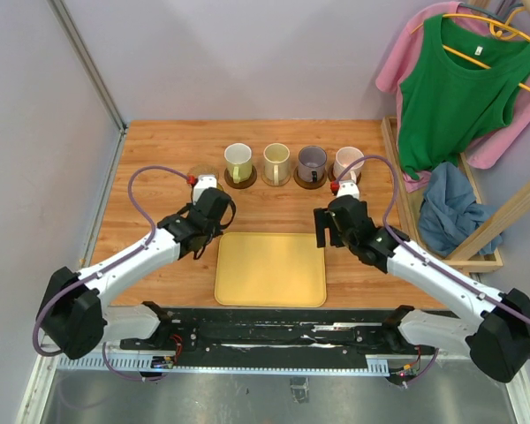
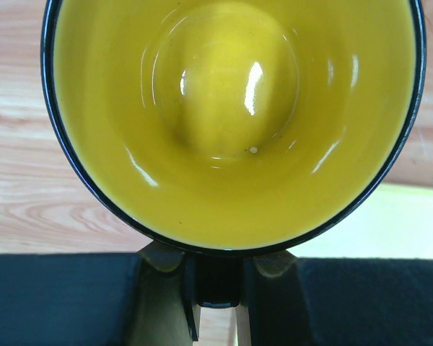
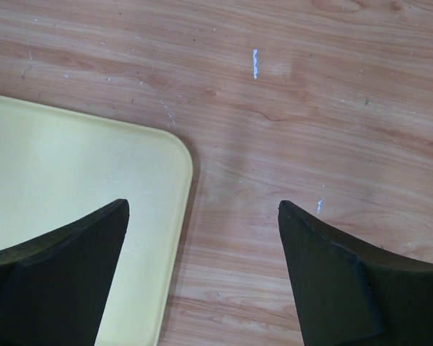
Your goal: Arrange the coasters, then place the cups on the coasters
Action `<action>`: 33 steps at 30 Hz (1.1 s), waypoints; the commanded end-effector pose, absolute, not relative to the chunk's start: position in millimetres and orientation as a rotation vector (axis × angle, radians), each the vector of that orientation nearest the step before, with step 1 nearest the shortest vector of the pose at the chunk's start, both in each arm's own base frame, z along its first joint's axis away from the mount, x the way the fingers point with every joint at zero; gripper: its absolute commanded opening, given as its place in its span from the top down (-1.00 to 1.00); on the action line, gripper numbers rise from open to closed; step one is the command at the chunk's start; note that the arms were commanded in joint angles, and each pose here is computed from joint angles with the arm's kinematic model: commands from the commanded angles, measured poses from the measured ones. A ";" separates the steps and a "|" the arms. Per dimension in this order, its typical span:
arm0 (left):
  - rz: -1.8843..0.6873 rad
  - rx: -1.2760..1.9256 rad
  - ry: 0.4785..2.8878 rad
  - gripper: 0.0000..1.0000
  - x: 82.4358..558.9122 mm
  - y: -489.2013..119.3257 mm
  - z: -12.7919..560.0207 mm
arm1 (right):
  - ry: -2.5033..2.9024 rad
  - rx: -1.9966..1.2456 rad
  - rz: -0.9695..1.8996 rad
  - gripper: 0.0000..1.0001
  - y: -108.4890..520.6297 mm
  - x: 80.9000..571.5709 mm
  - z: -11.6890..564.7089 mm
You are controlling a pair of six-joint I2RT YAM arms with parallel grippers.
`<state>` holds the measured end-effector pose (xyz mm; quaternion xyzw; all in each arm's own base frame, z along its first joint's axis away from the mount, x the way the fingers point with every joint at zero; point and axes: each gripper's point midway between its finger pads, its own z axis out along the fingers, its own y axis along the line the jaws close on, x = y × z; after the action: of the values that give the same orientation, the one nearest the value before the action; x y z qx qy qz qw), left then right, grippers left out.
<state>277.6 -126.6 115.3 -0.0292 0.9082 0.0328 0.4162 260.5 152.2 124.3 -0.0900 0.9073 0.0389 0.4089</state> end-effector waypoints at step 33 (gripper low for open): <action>-0.007 -0.160 2.330 0.99 459.7 -62.7 92.7 | 2.252 -0.140 0.028 -0.69 132.7 289.5 137.1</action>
<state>445.1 -60.9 82.3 -0.0484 0.9230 0.0139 0.3815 275.6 137.2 123.6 -0.0766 0.9069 0.0096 0.4142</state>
